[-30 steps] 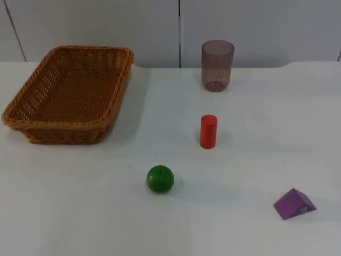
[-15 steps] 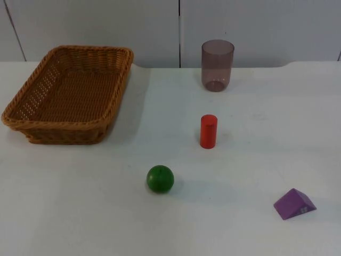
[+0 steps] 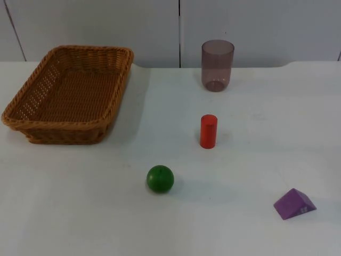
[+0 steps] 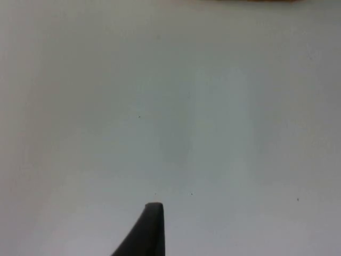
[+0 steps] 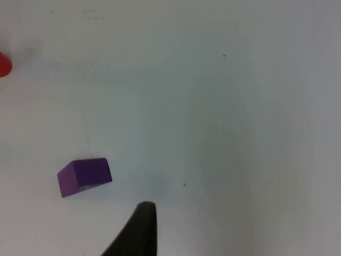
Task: Pick up the basket with the left hand and place the triangular block into the basket with the right hand.
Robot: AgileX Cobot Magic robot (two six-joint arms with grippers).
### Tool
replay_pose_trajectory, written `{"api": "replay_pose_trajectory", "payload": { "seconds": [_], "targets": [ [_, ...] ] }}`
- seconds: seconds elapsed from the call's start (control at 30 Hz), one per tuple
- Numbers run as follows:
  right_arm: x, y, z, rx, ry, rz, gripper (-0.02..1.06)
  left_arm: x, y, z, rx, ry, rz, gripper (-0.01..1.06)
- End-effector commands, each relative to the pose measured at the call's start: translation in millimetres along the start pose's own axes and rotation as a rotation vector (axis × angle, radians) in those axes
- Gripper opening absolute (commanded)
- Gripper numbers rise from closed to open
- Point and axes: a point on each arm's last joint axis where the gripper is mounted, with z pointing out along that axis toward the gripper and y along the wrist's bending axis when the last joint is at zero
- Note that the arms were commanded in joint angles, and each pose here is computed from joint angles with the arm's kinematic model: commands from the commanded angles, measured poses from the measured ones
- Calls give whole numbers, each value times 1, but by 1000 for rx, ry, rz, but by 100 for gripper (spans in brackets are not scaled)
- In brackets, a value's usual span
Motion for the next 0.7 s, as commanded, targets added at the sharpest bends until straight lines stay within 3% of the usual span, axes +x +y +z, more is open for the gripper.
{"api": "replay_pose_trajectory", "payload": {
  "seconds": [0.0,0.27,0.53,0.67],
  "targets": [
    [-4,-1,-2,5,-26,-3,105,-10,-1,14,8,-7,5,105],
    [-4,-1,-2,5,-33,-3,105,-58,3,68,-8,11,70,105],
    [-4,-1,-2,5,-33,-3,105,-117,26,122,-57,-62,153,105],
    [-4,-1,-1,4,-40,-3,105,-138,34,149,-44,-65,151,105]
  ]
}}
